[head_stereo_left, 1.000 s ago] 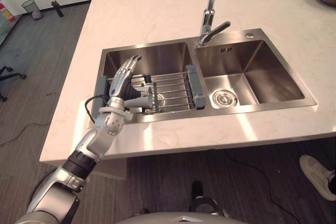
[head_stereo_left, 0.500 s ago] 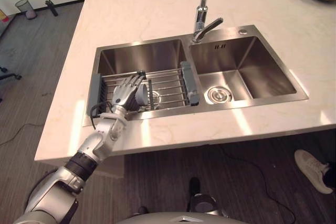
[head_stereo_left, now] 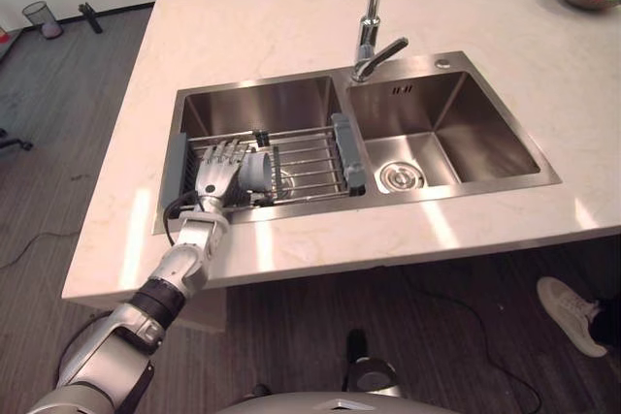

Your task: Walk over to the sink, pick up the cup, carry it to the dishwasher, place the cup inside the dishwasher, then close the dishwasher door

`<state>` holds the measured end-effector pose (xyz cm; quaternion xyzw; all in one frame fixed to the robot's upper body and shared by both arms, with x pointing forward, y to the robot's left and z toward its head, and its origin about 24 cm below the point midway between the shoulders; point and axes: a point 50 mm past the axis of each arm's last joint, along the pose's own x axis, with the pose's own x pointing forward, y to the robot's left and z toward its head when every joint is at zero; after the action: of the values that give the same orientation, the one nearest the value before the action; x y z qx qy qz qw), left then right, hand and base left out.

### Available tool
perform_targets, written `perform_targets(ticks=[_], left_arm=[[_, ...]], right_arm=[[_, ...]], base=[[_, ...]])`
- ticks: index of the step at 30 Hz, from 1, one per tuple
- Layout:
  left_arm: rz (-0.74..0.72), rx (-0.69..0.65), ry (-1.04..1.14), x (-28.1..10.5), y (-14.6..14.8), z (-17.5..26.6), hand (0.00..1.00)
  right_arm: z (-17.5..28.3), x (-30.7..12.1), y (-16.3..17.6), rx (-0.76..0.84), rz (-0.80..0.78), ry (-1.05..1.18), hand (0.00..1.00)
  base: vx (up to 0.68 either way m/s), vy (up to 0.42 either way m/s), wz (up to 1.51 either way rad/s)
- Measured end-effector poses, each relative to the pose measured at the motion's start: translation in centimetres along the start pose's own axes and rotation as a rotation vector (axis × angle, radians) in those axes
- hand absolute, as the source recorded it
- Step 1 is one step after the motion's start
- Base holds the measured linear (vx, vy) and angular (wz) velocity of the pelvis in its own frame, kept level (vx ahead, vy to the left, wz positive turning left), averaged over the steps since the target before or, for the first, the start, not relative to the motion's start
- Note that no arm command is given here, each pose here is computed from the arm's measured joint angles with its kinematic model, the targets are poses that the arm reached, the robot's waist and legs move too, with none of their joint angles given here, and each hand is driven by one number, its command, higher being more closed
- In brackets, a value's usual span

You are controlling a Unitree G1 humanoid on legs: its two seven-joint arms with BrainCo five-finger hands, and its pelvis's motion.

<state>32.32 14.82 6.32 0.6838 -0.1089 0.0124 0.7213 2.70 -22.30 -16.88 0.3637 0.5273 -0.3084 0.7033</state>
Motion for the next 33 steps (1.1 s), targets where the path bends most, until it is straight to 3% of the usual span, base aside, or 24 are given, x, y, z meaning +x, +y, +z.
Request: perform_targets(ticks=[6, 17, 24, 28, 33], left_arm=[[-0.062, -0.189, 0.033, -0.1, -0.6, -0.2, 0.00], [-0.017, -0.496, 0.100, 0.1, -0.3, -1.4, 0.00], [-0.009, -0.494, 0.111, 0.2, -0.1, -1.5, 0.00], [0.016, -0.398, 0.071, 0.3, 0.1, -1.3, 0.00], [0.062, -0.376, 0.039, 0.3, 0.5, -1.0, 0.00]], right_arm=[[0.3, -0.1, -0.2, -0.024, 0.009, 0.001, 0.00], [0.2, -0.1, 0.0, -0.049, 0.014, 0.008, 0.00], [0.0, -0.2, -0.1, -0.052, 0.025, 0.012, 0.00], [-0.3, -0.2, 0.0, -0.050, 0.029, 0.024, 0.00], [-0.6, -0.2, 0.0, -0.047, 0.031, 0.030, 0.00]], base=[[0.03, 0.013, 0.01], [0.00, 0.000, 0.00], [0.00, 0.000, 0.00], [0.00, 0.000, 0.00], [0.00, 0.000, 0.00]])
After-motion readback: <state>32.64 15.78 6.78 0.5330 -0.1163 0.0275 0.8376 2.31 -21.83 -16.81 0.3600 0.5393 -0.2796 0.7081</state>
